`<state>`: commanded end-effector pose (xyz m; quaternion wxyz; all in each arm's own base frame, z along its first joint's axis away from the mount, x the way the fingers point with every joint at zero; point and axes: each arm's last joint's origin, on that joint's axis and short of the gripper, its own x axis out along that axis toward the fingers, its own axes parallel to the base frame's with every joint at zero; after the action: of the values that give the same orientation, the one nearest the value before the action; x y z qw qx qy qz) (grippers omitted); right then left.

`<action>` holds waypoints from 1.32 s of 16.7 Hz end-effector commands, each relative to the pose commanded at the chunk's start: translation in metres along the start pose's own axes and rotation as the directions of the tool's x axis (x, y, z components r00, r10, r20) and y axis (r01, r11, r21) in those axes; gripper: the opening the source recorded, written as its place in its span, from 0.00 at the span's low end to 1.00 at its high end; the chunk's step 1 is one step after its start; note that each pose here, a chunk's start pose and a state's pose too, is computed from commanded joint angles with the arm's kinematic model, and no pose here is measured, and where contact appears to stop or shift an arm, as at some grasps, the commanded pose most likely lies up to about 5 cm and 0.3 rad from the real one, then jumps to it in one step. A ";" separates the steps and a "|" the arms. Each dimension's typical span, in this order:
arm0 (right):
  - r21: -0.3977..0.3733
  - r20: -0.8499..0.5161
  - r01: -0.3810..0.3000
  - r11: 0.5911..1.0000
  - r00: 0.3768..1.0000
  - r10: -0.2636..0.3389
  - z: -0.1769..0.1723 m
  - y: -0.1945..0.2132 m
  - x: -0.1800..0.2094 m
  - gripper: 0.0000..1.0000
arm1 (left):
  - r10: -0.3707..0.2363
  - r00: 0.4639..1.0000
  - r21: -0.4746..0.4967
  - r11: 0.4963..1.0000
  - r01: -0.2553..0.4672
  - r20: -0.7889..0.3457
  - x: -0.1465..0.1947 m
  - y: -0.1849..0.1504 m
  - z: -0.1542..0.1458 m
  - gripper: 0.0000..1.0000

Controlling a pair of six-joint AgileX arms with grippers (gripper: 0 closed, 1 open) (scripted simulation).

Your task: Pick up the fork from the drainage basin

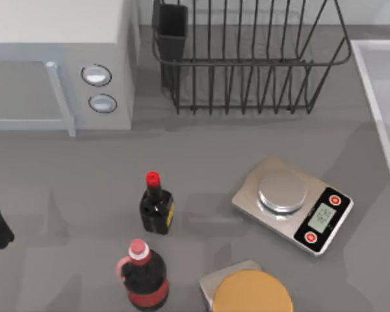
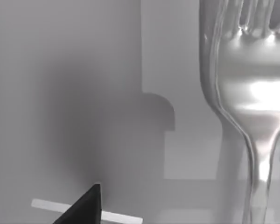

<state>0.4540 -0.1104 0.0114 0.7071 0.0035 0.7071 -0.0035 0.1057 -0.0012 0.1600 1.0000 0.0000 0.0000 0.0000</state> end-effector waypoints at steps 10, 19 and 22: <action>0.000 0.000 0.000 1.000 1.000 0.000 0.000 0.000 0.000 0.10 | 0.000 1.000 0.000 1.000 0.000 0.000 0.000 0.000 0.000 1.00; 0.000 0.000 0.000 1.000 1.000 0.000 0.000 0.000 0.000 0.00 | 0.000 1.000 0.000 1.000 0.000 0.000 0.000 0.000 0.000 1.00; 0.006 0.049 0.001 1.000 0.999 -0.001 0.007 0.000 -0.028 0.00 | 0.000 1.000 0.000 1.000 0.000 0.000 0.000 0.000 0.000 1.00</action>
<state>0.4609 -0.1105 0.0397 0.7241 0.0054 0.6896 -0.0060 0.1057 -0.0012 0.1600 1.0000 0.0000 0.0000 0.0000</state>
